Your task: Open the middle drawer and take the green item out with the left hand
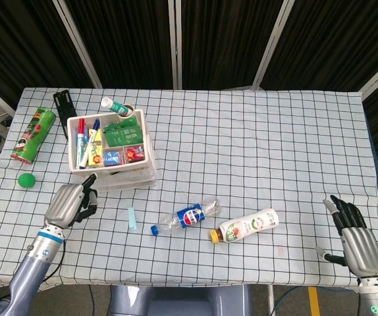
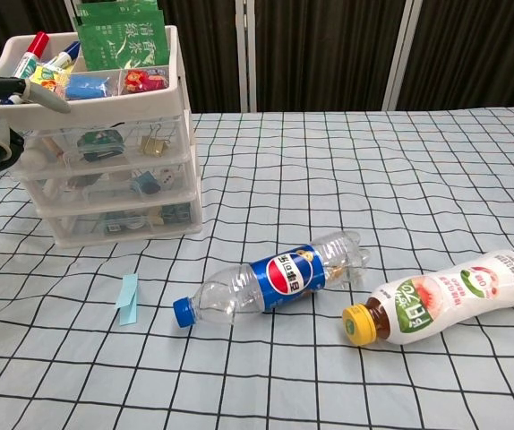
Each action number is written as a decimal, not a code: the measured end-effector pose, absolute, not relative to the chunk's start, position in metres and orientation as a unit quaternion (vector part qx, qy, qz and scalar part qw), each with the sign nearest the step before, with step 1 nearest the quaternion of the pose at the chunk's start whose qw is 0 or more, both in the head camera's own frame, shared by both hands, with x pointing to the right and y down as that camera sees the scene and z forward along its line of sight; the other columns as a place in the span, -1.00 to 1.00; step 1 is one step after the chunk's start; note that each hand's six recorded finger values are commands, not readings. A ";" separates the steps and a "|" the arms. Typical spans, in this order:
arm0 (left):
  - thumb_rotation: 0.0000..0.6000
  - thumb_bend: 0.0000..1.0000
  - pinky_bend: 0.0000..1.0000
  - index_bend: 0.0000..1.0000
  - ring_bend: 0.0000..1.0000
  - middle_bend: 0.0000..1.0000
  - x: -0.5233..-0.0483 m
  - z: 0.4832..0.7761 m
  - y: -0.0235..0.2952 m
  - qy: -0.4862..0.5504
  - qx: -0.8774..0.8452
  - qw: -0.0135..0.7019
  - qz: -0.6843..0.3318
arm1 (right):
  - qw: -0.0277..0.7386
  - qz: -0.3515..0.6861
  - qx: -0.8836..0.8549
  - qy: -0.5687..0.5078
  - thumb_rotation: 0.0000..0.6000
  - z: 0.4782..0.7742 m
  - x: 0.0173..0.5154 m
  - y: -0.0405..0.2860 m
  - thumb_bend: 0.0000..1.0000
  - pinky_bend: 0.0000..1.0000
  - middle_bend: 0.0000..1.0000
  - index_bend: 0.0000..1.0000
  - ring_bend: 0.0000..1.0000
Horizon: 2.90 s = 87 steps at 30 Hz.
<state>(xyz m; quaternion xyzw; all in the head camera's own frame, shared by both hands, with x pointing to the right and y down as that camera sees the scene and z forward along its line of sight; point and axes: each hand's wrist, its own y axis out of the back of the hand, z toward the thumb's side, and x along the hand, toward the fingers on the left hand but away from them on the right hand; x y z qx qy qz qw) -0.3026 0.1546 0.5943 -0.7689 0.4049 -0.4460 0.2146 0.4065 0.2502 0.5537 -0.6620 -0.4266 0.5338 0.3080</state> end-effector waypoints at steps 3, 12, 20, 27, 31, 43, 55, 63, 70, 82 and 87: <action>1.00 1.00 0.40 -0.59 0.45 0.59 -0.306 0.599 0.153 0.401 -0.762 0.212 -0.463 | 0.308 0.534 -0.662 -0.427 1.00 0.554 0.407 0.250 -0.92 -1.00 -1.00 -1.00 -1.00; 1.00 1.00 0.40 -0.58 0.45 0.59 -0.309 0.610 0.151 0.390 -0.757 0.192 -0.487 | 0.308 0.534 -0.662 -0.426 1.00 0.554 0.407 0.250 -0.92 -1.00 -1.00 -1.00 -1.00; 1.00 1.00 0.42 -0.37 0.48 0.63 -0.312 0.612 0.151 0.390 -0.752 0.190 -0.496 | 0.308 0.534 -0.662 -0.427 1.00 0.554 0.407 0.250 -0.92 -1.00 -1.00 -1.00 -1.00; 1.00 1.00 0.44 -0.31 0.51 0.65 -0.310 0.606 0.152 0.391 -0.759 0.184 -0.488 | 0.309 0.534 -0.662 -0.427 1.00 0.554 0.406 0.250 -0.92 -1.00 -1.00 -1.00 -1.00; 1.00 1.00 0.44 -0.31 0.51 0.65 -0.307 0.600 0.157 0.380 -0.767 0.179 -0.485 | 0.309 0.532 -0.661 -0.429 1.00 0.552 0.407 0.249 -0.92 -1.00 -1.00 -1.00 -1.00; 1.00 1.00 0.44 -0.33 0.51 0.65 -0.307 0.590 0.178 0.349 -0.782 0.167 -0.489 | 0.309 0.531 -0.662 -0.429 1.00 0.552 0.407 0.250 -0.92 -1.00 -1.00 -1.00 -1.00; 1.00 1.00 0.44 -0.33 0.51 0.65 -0.311 0.584 0.191 0.347 -0.788 0.165 -0.481 | 0.309 0.533 -0.663 -0.426 1.00 0.553 0.405 0.251 -0.92 -1.00 -1.00 -1.00 -1.00; 1.00 1.00 0.44 -0.33 0.51 0.65 -0.309 0.581 0.195 0.342 -0.792 0.167 -0.477 | 0.308 0.533 -0.662 -0.428 1.00 0.553 0.406 0.250 -0.92 -1.00 -1.00 -1.00 -1.00; 1.00 1.00 0.44 -0.33 0.51 0.65 -0.307 0.580 0.203 0.335 -0.796 0.169 -0.476 | 0.308 0.532 -0.662 -0.428 1.00 0.552 0.406 0.250 -0.92 -1.00 -1.00 -1.00 -1.00; 1.00 1.00 0.44 -0.38 0.51 0.65 -0.308 0.577 0.206 0.337 -0.796 0.174 -0.472 | 0.308 0.534 -0.662 -0.427 1.00 0.553 0.406 0.251 -0.92 -1.00 -1.00 -1.00 -1.00; 1.00 0.83 0.44 -0.43 0.51 0.65 -0.311 0.576 0.204 0.339 -0.794 0.176 -0.473 | 0.308 0.534 -0.663 -0.425 1.00 0.554 0.405 0.251 -0.92 -1.00 -1.00 -1.00 -1.00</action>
